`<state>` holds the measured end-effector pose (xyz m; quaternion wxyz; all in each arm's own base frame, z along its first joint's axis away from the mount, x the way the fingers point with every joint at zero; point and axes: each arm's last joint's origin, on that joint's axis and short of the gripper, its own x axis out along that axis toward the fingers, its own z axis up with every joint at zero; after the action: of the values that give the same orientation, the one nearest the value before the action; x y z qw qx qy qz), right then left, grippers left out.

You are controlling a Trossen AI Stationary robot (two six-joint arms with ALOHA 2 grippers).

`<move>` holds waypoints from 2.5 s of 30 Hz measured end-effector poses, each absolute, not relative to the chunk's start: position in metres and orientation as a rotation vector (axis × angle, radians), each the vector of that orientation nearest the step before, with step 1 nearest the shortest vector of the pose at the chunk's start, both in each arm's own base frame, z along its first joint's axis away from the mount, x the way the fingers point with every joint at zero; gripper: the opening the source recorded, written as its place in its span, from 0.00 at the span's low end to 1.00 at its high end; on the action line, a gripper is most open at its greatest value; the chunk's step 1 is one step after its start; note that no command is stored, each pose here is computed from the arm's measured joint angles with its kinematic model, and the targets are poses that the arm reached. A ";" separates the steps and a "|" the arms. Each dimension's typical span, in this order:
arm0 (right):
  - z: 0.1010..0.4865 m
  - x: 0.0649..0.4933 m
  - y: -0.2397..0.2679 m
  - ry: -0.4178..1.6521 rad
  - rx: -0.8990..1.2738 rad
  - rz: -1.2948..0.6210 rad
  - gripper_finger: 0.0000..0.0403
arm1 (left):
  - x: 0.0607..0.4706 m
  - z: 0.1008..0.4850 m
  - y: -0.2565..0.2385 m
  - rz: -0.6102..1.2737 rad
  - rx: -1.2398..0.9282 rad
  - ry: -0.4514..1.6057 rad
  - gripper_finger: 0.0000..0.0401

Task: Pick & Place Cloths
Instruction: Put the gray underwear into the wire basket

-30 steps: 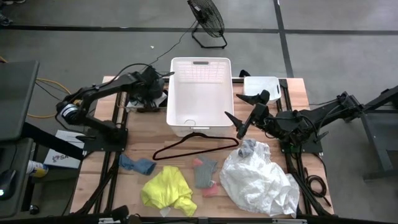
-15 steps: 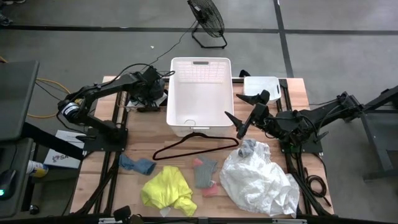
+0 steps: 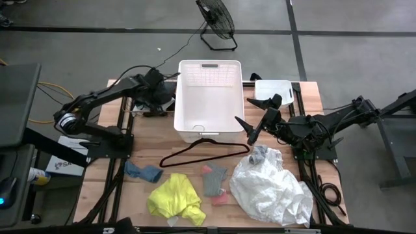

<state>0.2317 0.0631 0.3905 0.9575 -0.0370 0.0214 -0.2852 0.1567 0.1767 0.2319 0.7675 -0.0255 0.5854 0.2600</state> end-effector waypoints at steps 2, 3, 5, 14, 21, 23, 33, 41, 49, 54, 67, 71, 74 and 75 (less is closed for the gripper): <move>0.390 0.232 0.063 0.043 -0.075 -0.579 0.88 | 0.155 0.239 0.175 0.580 -0.069 1.263 0.51; 0.390 0.232 0.063 0.043 -0.075 -0.579 0.88 | 0.154 0.244 0.174 0.589 -0.076 1.257 0.54; 0.390 0.232 0.063 0.043 -0.075 -0.579 0.88 | 0.154 0.255 0.173 0.614 -0.097 1.236 0.59; 0.390 0.232 0.063 0.040 -0.065 -0.576 0.88 | 0.151 0.282 0.168 0.781 -0.426 1.081 0.62; 0.390 0.232 0.063 0.040 -0.064 -0.576 0.88 | 0.154 0.282 0.167 0.761 -0.578 1.000 0.33; 0.390 0.232 0.063 0.040 -0.065 -0.576 0.88 | 0.154 0.283 0.167 0.766 -0.575 0.993 0.17; 0.390 0.232 0.063 0.041 -0.066 -0.576 0.88 | 0.155 0.284 0.170 0.816 -0.537 0.976 0.01; 0.390 0.232 0.063 0.041 -0.066 -0.576 0.88 | 0.158 0.264 0.177 0.877 -0.551 1.038 0.00; 0.390 0.232 0.063 0.044 -0.068 -0.576 0.88 | 0.161 0.233 0.180 0.871 -0.568 1.080 0.00; 0.390 0.232 0.063 0.043 -0.064 -0.576 0.88 | 0.163 0.224 0.182 0.874 -0.582 1.086 0.00; 0.388 0.232 0.063 0.052 -0.056 -0.576 0.88 | 0.152 0.195 0.207 0.878 -0.830 1.102 0.00; 0.388 0.232 0.063 0.052 -0.056 -0.576 0.88 | 0.153 0.187 0.210 0.869 -0.836 1.125 0.00; 0.388 0.232 0.063 0.052 -0.056 -0.575 0.88 | 0.153 0.188 0.210 0.850 -0.825 1.116 0.00; 0.388 0.232 0.063 0.052 -0.056 -0.575 0.88 | 0.153 0.189 0.209 0.846 -0.826 1.109 0.00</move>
<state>0.2316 0.0634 0.3884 0.9582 -0.0277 0.0256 -0.2837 0.1531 0.2094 0.1894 0.6890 -0.3693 0.4959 0.3781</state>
